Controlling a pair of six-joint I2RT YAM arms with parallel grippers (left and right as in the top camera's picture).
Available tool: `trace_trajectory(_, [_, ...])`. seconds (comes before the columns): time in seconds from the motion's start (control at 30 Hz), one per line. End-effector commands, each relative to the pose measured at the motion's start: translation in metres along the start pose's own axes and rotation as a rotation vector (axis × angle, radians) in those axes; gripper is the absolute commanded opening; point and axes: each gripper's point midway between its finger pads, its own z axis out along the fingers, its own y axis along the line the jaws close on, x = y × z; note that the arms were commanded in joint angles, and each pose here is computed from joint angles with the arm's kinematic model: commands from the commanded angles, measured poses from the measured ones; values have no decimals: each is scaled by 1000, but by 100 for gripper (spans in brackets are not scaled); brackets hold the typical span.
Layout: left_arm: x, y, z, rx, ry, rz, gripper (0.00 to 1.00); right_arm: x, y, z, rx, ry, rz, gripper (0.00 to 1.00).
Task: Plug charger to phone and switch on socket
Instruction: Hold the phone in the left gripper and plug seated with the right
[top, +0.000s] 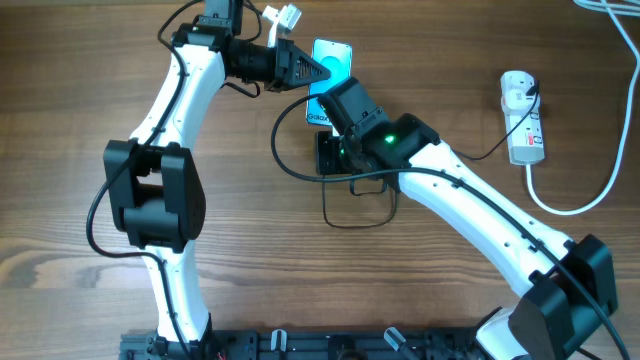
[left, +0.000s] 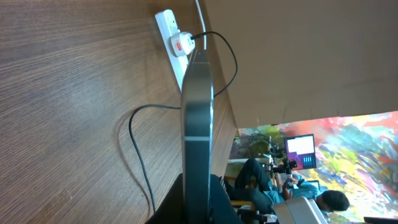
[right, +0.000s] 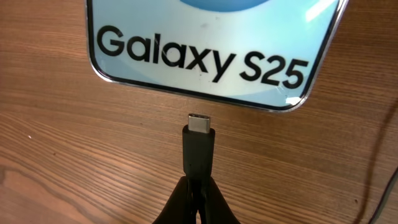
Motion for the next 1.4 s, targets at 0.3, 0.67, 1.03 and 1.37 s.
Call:
trace_trajectory(0.3, [-4, -25, -8, 23, -16, 53, 4, -8, 0, 4, 5, -30, -49, 4])
trace_trajectory(0.67, [-3, -30, -8, 53, -12, 54, 4, -9, -6, 4, 38, -38, -12, 4])
trace_trajectory(1.03, [-3, -30, -8, 53, -13, 54, 4, -4, 8, 4, -42, -4, 5, 4])
trace_trajectory(1.37, [-3, -30, -8, 53, -12, 54, 4, -7, 1, 4, -4, -23, 32, 4])
